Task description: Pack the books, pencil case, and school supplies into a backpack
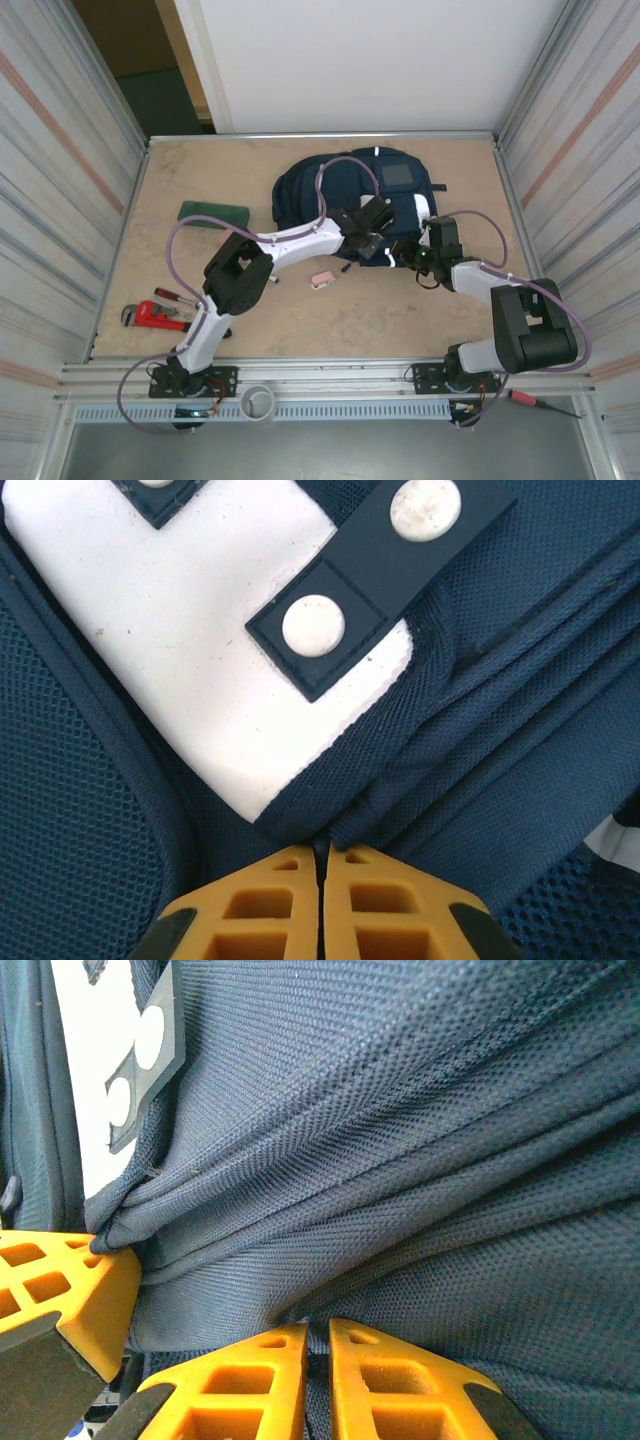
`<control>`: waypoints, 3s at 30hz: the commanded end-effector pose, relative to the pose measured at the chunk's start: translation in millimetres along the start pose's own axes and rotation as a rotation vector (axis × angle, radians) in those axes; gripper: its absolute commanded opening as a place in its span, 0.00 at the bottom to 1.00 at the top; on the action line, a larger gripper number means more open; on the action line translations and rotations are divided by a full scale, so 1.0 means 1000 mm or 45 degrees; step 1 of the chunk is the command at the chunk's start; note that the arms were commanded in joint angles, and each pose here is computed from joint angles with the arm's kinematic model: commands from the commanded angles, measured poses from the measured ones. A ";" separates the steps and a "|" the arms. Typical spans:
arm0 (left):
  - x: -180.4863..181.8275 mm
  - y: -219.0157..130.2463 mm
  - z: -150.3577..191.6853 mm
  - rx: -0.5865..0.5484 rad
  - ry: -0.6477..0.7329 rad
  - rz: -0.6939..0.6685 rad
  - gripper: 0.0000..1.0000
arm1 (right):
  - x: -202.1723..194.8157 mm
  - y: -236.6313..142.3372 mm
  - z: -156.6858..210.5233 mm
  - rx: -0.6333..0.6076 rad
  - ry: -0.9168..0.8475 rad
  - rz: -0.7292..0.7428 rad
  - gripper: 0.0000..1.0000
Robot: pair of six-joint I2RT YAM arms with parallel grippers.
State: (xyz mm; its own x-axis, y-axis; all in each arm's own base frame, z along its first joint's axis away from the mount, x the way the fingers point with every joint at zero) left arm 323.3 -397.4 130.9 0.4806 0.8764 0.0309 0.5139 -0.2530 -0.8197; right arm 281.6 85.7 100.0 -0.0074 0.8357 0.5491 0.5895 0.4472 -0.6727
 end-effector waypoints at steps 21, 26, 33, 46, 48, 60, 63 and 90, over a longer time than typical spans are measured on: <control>0.072 -0.050 0.004 -0.237 -0.146 -0.173 0.00 | -0.016 -0.002 0.003 0.077 0.069 0.077 0.15; 0.061 -0.064 0.000 -0.274 -0.217 -0.002 0.00 | 0.010 -0.020 -0.010 0.011 0.008 -0.003 0.28; 0.045 -0.066 -0.002 -0.283 -0.210 0.088 0.00 | 0.024 -0.021 -0.014 -0.044 0.022 0.099 0.57; 0.044 -0.064 0.003 -0.266 -0.176 0.077 0.00 | 0.018 0.007 -0.040 -0.153 0.115 0.159 0.60; 0.046 -0.064 0.005 -0.264 -0.168 0.061 0.00 | 0.012 0.007 -0.043 -0.167 0.118 0.180 0.49; 0.074 -0.069 0.007 -0.305 -0.118 -0.102 0.00 | -0.023 -0.019 -0.060 -0.260 0.110 0.273 0.00; 0.082 -0.073 0.004 -0.323 -0.137 -0.100 0.00 | -0.030 -0.029 -0.064 -0.282 0.116 0.296 0.00; 0.074 -0.116 -0.019 -0.453 -0.234 0.161 0.00 | 0.085 -0.022 -0.031 0.027 -0.380 0.246 0.70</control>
State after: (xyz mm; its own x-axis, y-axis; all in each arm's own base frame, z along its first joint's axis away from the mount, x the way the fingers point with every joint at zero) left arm 313.9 -302.3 182.2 0.4102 0.9077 -0.0883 0.6350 -0.3538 -0.6867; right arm 295.7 134.3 187.6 -0.1771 0.9506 0.2550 0.6316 0.3085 -0.7113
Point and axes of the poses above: each hand's point on the last joint's axis, 136 mm out from that joint toward the fingers, its own y axis out along the fingers, its own x axis along the line the jaws close on, z = x × y, the point moved 7 cm from there along -y, back along the fingers, and after that the axes turned 14 degrees about -y, right-handed, at the moved point
